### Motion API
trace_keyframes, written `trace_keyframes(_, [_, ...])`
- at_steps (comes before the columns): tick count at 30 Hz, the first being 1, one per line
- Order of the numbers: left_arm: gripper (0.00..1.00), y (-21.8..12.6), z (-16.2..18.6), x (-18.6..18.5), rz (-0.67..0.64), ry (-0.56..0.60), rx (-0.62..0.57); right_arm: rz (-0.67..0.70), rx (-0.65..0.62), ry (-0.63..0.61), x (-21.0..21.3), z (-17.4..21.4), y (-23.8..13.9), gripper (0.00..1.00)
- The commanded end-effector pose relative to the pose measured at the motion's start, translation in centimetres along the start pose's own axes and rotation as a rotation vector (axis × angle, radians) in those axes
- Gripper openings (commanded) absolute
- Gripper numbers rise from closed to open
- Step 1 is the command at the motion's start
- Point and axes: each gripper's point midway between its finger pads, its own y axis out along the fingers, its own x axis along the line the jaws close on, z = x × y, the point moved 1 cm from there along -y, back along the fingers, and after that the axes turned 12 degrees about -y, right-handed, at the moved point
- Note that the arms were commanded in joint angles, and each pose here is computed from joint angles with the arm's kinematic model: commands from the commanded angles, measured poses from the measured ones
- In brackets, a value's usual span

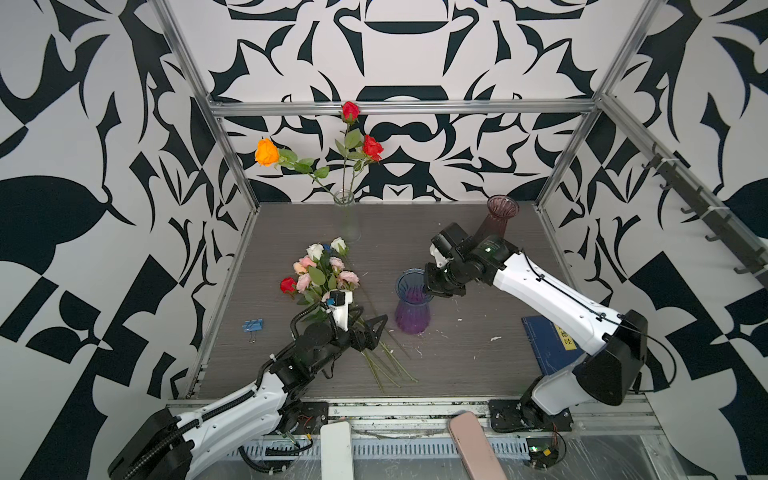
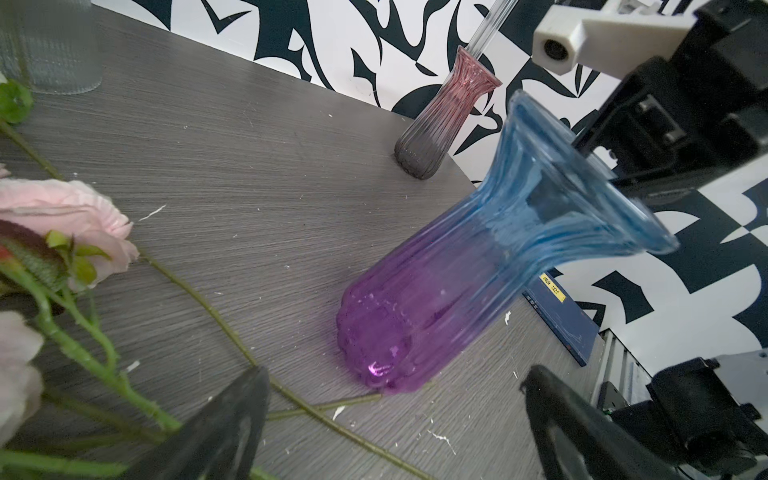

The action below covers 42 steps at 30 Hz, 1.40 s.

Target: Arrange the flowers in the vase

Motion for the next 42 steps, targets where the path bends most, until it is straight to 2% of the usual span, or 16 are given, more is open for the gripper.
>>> trace_keyframes(1, [0.99, 0.0, -1.5, -1.1, 0.029, -0.005, -0.048, -0.012, -0.115, -0.044, 0.8, -2.6, -3.0, 0.00])
trace_keyframes(7, [0.99, 0.0, -1.5, -1.2, 0.030, -0.005, -0.051, 0.009, -0.123, -0.038, 0.2, -2.9, -3.2, 0.00])
trace_keyframes(9, [0.99, 0.0, -1.5, -1.1, 0.027, -0.005, -0.051, 0.012, -0.123, -0.036, 0.0, -3.0, -3.2, 0.03])
trace_keyframes(10, [0.99, 0.0, -1.5, -1.1, 0.027, -0.004, -0.050, 0.010, -0.120, -0.036, -0.1, -3.0, -3.2, 0.09])
trace_keyframes(12, [0.99, 0.0, -1.5, -1.1, 0.026, -0.006, -0.049, 0.003, -0.116, -0.039, -0.1, -3.1, -3.2, 0.42])
trace_keyframes(13, [0.99, 0.0, -1.5, -1.1, 0.026, -0.005, -0.050, 0.000, -0.116, -0.041, -0.1, -3.1, -3.3, 0.54])
trace_keyframes(16, [0.99, 0.0, -1.5, -0.9, 0.019, -0.010, -0.048, -0.003, -0.129, -0.049, -0.1, -3.3, -3.8, 0.65])
trace_keyframes(23, [0.99, 0.2, -1.5, -0.2, -0.046, -0.033, -0.034, 0.067, -0.234, -0.041, -3.2, -3.7, -9.0, 0.66])
trace_keyframes(27, [0.99, 0.8, -1.5, 1.0, -0.125, -0.066, -0.023, 0.051, -0.305, 0.023, -6.3, -1.7, -10.6, 0.63])
trace_keyframes(30, [1.00, 1.7, -1.3, 2.3, -0.180, -0.121, 0.008, 0.006, -0.308, 0.091, -8.5, 1.1, -8.8, 0.63])
trace_keyframes(36, [0.99, 3.0, -1.5, 6.3, -0.362, -0.297, 0.049, -0.058, -0.264, 0.239, -11.9, 7.0, -1.5, 0.60])
trace_keyframes(39, [1.00, 3.4, -1.4, 7.3, -0.453, -0.326, 0.069, -0.098, -0.281, 0.304, -13.1, 9.2, 1.3, 0.58])
trace_keyframes(42, [1.00, 4.2, -1.4, 7.7, -0.488, -0.333, 0.089, -0.082, -0.291, 0.350, -14.6, 10.9, 3.4, 0.58])
